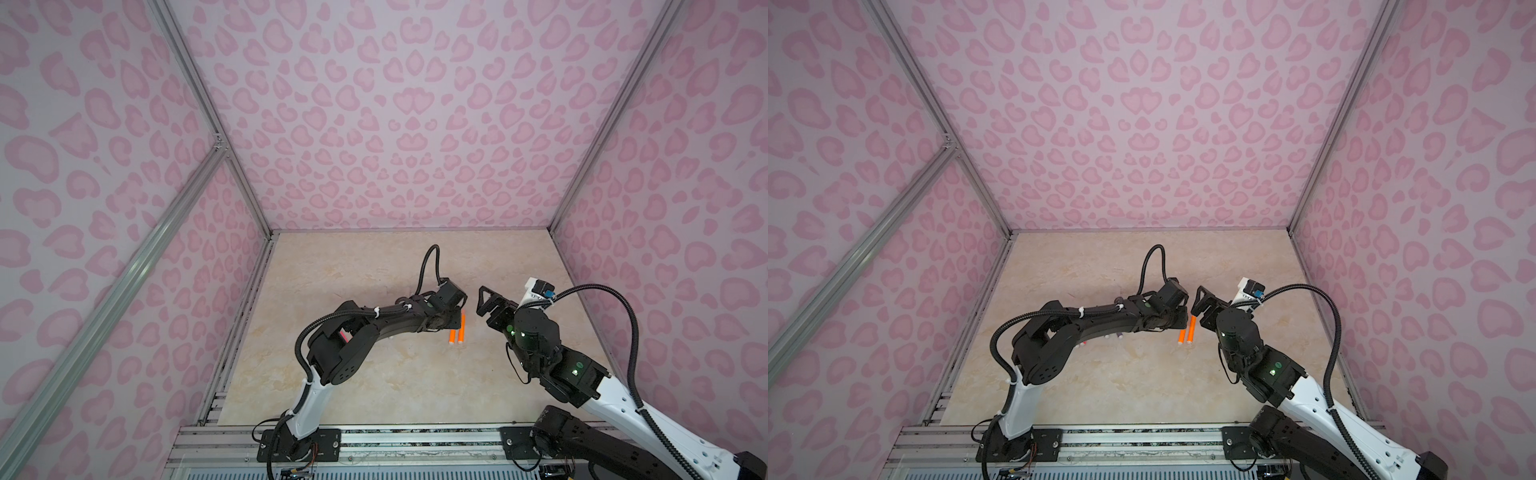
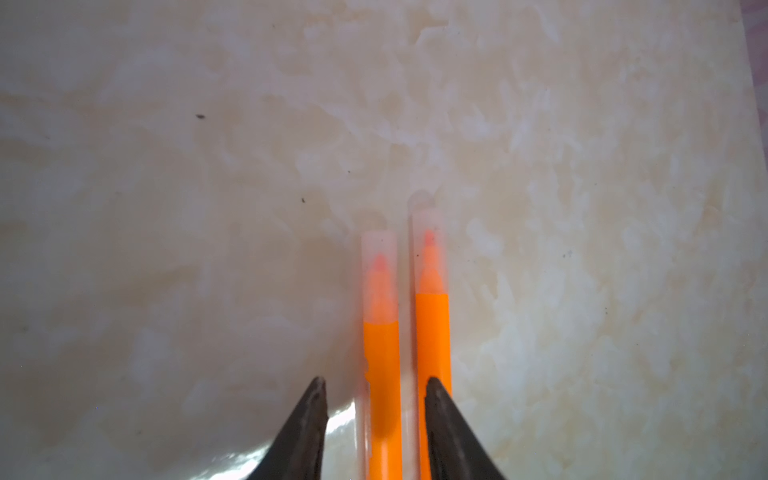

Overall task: Insert the pens into the pen caps
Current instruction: 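Open the left gripper and lift it away from the orange markers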

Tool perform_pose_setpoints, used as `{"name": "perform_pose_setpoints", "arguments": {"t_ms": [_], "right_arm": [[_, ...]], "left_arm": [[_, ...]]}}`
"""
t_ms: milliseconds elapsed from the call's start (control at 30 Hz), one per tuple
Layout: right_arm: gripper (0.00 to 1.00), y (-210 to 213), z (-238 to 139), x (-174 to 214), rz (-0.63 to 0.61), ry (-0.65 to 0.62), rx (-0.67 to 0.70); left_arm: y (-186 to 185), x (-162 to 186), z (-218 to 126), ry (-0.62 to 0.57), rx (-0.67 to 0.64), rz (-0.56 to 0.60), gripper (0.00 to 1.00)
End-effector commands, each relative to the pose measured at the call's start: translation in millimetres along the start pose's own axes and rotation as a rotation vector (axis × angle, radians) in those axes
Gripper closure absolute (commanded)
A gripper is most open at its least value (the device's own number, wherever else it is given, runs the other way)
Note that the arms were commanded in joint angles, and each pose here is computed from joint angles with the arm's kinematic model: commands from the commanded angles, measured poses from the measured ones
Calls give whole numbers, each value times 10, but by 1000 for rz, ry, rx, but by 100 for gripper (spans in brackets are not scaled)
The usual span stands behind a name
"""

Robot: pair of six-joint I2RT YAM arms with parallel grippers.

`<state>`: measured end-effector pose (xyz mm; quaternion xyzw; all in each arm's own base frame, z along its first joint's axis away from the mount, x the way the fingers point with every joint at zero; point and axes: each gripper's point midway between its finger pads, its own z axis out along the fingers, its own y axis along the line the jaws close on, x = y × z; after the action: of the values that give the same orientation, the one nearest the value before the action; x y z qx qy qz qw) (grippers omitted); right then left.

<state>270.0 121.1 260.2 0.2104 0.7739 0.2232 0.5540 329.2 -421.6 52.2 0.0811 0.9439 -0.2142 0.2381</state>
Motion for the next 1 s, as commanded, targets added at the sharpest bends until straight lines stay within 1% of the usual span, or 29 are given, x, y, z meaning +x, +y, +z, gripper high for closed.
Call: {"name": "perform_pose_setpoints", "arguments": {"t_ms": [0, 67, 100, 200, 233, 267, 333, 367, 400, 433, 467, 500, 533, 600, 633, 700, 733, 833, 867, 967], "right_arm": [[2, 97, 43, 22, -41, -2, -44], [1, 153, 65, 51, -68, 8, -70], [1, 187, 74, 60, -77, 7, -88], [1, 260, 95, 106, -102, 12, -134], [1, 273, 98, 112, -109, 15, -139], [1, 279, 105, 120, -116, 18, -140], [1, 287, 118, 132, -122, 23, -140], [1, 298, 127, 150, -126, 29, -143], [1, 319, 134, 163, -131, 35, -151], [1, 347, 143, 185, -139, 44, -163], [1, 362, 157, 207, -146, 51, -168], [2, 361, 171, 224, -153, 57, -164], [1, 363, 188, 248, -158, 65, -162], [1, 385, 227, 293, -166, 79, -164], [1, 403, 248, 329, -172, 93, -169], [2, 450, 292, 402, -187, 127, -176], [1, 461, 312, 429, -190, 140, -172], [1, 468, 374, 483, -196, 167, -148], [1, 479, 387, 497, -198, 174, -148], [1, 472, 405, 516, -198, 180, -139]], "left_arm": [[9, -352, -521, -156, -25, 17, 58], [108, -449, -861, -232, -51, 9, 56], [231, -444, -1023, -267, -80, -6, 56], [566, -444, -1540, -387, -143, -91, 54], [687, -439, -1694, -421, -172, -124, 51], [821, -431, -1871, -457, -208, -156, 44], [1031, -451, -2195, -544, -262, -199, 22], [1104, -457, -2341, -588, -270, -196, 10], [1173, -470, -2461, -638, -284, -178, 7], [1288, -477, -2619, -705, -314, -179, 7], [1484, -446, -2787, -771, -380, -208, 2], [1640, -392, -2907, -809, -419, -255, 4], [1717, -344, -2980, -836, -399, -293, 4], [1692, -329, -3046, -852, -333, -236, 4], [1792, -292, -3115, -869, -360, -259, 4], [2013, -194, -3186, -870, -412, -360, 5], [2045, -170, -3141, -846, -405, -376, 0], [2077, -109, -2861, -728, -362, -450, 4], [2070, -92, -2745, -676, -357, -464, 7], [2042, -63, -2488, -560, -395, -458, 8]]}}
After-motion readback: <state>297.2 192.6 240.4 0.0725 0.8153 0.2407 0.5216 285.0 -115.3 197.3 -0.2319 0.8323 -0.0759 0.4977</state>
